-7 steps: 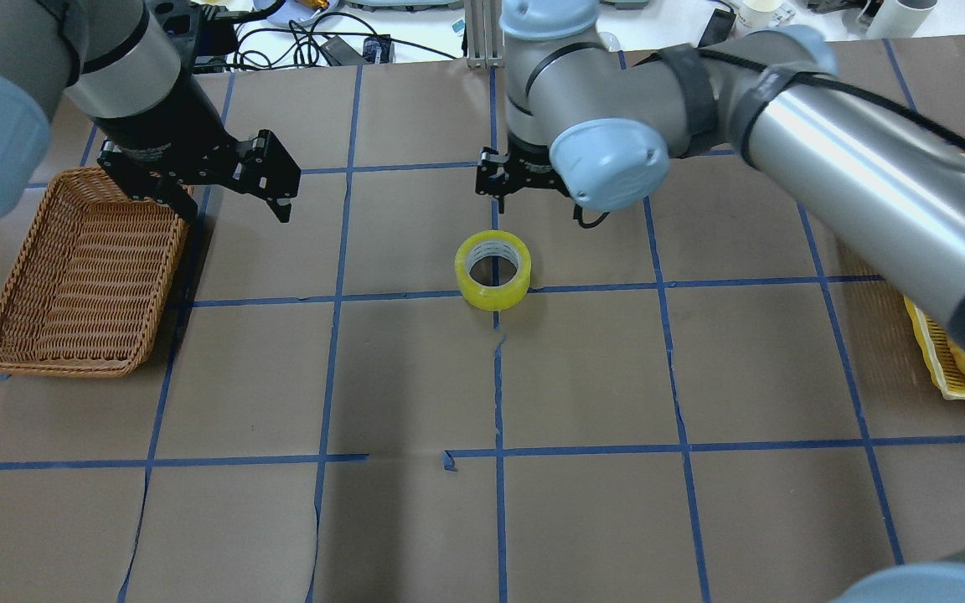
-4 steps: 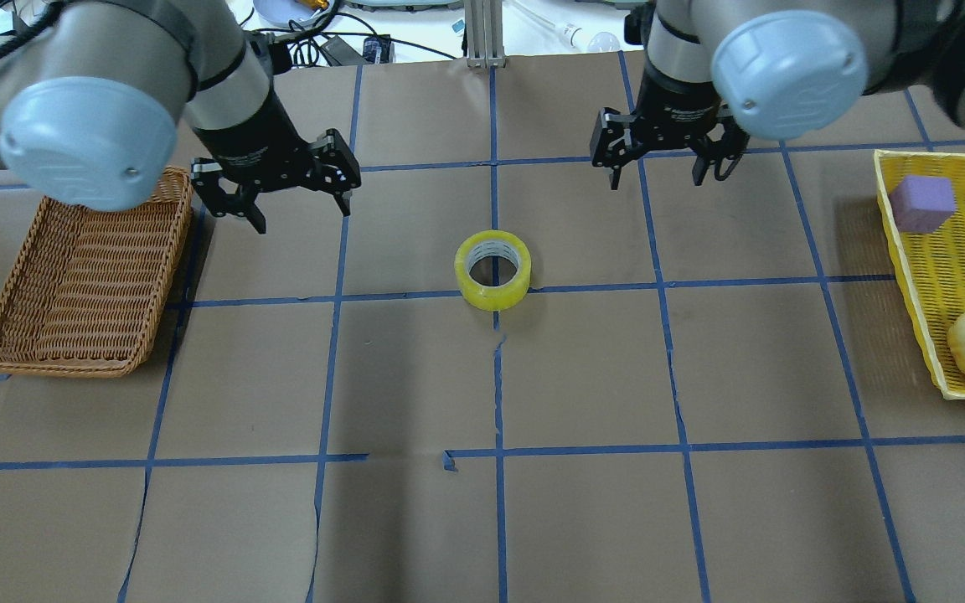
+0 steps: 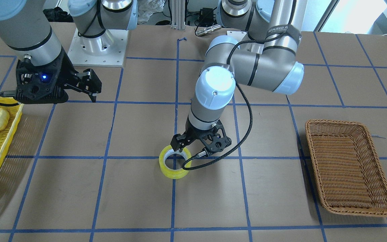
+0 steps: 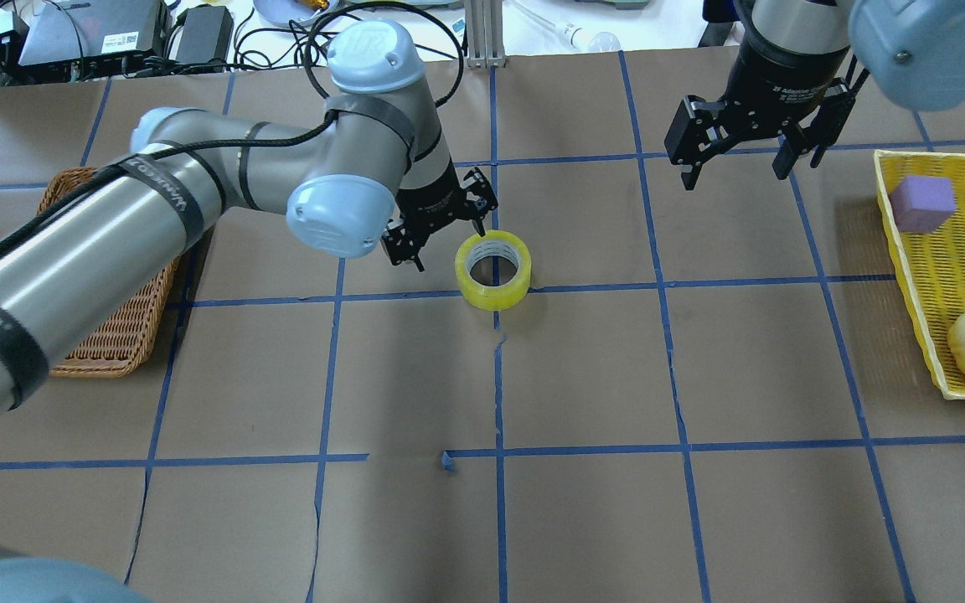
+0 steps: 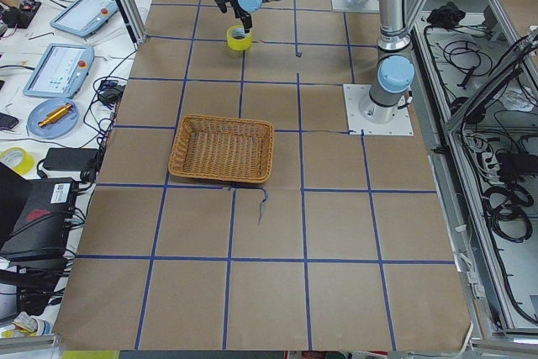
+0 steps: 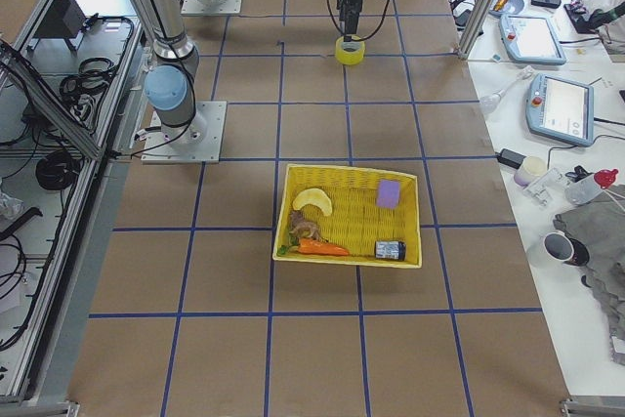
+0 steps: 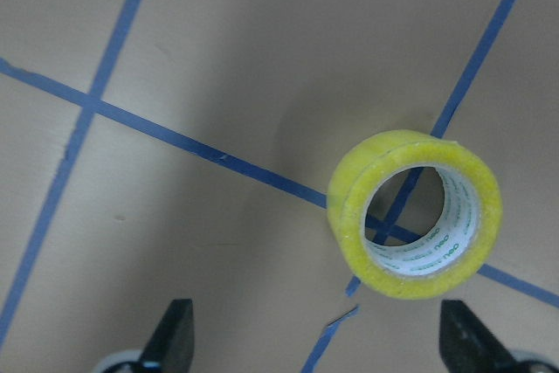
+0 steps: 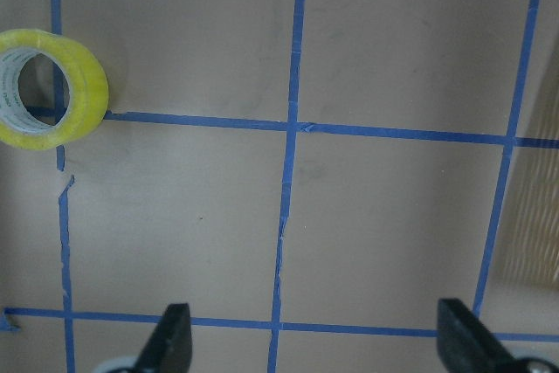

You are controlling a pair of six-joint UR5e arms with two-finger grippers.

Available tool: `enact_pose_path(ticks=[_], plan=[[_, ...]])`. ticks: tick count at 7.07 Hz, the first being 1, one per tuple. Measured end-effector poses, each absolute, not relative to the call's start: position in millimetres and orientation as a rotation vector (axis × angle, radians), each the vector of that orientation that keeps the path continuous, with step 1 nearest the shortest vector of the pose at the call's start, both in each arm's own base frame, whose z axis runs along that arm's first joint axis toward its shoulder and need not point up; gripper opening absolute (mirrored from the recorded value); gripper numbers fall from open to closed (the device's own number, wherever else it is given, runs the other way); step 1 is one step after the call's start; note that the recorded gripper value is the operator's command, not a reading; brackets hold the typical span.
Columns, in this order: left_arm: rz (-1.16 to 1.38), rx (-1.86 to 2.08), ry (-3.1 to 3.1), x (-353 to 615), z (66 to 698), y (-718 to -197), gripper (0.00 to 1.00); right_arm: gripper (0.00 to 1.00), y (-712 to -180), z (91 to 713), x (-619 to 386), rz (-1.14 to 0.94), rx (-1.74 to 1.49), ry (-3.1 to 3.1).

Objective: Transfer tape with both arms
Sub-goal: 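Grasp the tape roll with the left gripper, then carry the tape roll with the left gripper into the wicker basket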

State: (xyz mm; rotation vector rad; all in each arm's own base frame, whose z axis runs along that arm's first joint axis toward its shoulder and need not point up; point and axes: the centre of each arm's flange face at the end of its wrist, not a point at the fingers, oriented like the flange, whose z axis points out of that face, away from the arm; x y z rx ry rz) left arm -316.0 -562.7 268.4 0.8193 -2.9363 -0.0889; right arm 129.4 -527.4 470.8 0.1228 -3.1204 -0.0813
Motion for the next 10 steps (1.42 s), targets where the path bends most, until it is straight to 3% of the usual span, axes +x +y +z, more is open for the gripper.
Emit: enact_pose_path(ticks=[1,2,3,4,8,10], plan=[[-0.105,0.858,-2.931,-330.2,239.8,-563.8,0.95,1.00,-526.1,471.2,129.6,-0.083,0.125,-3.123],[-0.131,0.861,-2.942,-336.2,217.0,-561.7,0.62,1.00,-526.4,469.5,129.1,-0.088,0.124,-3.125],[-0.158,0.839,-2.960,-337.1,198.6,-556.8,0.17,1.00,-527.1,468.0,128.2,-0.093,0.124,-3.124],[-0.171,0.801,-2.976,-336.0,188.0,-552.6,0.00,1.00,-527.6,467.2,127.7,-0.095,0.126,-3.123],[-0.107,0.657,-2.994,-323.7,208.8,-558.8,0.00,1.00,-528.2,466.8,128.4,-0.093,0.131,-3.120],[-0.074,0.518,-3.019,-267.6,247.6,-576.2,0.00,1.00,-528.1,467.0,129.0,-0.091,0.131,-3.120]])
